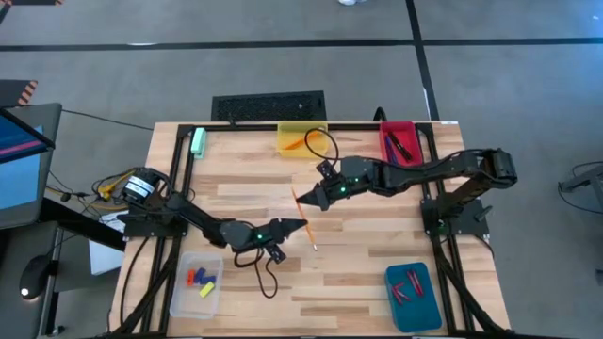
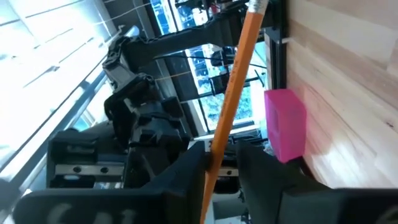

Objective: Sort crayons/erasers/pens/pencils in bins
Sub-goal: Put the orange pencil into the yellow bin

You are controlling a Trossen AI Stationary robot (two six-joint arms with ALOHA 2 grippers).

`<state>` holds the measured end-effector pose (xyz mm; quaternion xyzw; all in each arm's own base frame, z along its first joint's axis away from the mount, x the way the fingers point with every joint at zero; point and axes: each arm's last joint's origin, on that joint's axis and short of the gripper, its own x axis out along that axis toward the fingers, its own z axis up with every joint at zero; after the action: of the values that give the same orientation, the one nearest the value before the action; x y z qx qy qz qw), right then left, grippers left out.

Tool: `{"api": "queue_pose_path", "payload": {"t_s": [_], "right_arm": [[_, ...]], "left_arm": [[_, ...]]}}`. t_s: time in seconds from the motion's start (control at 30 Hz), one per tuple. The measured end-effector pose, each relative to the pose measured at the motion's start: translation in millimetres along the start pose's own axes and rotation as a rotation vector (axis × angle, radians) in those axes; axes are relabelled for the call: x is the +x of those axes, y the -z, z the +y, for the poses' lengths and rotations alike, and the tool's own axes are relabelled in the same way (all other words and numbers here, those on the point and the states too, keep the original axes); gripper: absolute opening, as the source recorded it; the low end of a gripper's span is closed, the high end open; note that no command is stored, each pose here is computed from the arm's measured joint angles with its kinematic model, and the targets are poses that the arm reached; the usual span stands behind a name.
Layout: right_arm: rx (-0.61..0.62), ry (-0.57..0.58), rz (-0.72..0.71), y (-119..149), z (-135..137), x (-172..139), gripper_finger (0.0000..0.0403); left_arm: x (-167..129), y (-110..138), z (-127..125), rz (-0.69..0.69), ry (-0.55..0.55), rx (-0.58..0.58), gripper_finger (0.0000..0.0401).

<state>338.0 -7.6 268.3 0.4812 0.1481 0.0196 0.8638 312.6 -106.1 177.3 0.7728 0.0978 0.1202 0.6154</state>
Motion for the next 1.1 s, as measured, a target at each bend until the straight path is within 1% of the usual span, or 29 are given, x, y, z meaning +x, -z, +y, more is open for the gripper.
{"api": "queue_pose_path", "payload": {"t_s": [0.2, 0.43, 0.53, 0.63, 0.7, 0.83, 0.93, 1.1], "right_arm": [[0.004, 0.010, -0.010, 2.8, 1.6, 0.8, 0.0017], [-0.006, 0.010, -0.010, 3.6, 2.1, 1.0, 0.0017], [-0.030, 0.011, -0.010, 3.5, 1.9, 1.0, 0.0017], [-0.051, 0.021, -0.003, 4.1, 0.5, 1.2, 0.0026], [-0.075, 0.031, 0.004, 5.1, -0.8, 1.4, 0.0040], [-0.136, 0.071, 0.025, 8.0, -3.5, 1.1, 0.0081], [-0.153, 0.091, 0.027, 8.5, -5.2, 0.9, 0.0121], [-0.221, 0.104, 0.006, 1.8, -6.8, -3.1, 0.0198]], "left_arm": [[11.0, 0.6, 3.5, 0.002, 0.030, 0.029, 0.0075], [11.4, 0.6, 3.9, 0.003, 0.029, 0.025, 0.0070], [11.4, 0.7, 3.8, 0.007, 0.030, 0.024, 0.0053], [11.3, 0.8, 4.3, 0.015, 0.030, 0.039, 0.0027], [11.4, 1.0, 4.6, 0.021, 0.030, 0.041, 0.0013], [11.3, 1.3, 3.6, 0.032, 0.040, 0.032, 0.0014], [11.2, 1.9, 3.5, 0.056, 0.045, 0.022, 0.0016], [10.7, 2.4, 3.4, 0.088, 0.052, -0.014, 0.0010]]}}
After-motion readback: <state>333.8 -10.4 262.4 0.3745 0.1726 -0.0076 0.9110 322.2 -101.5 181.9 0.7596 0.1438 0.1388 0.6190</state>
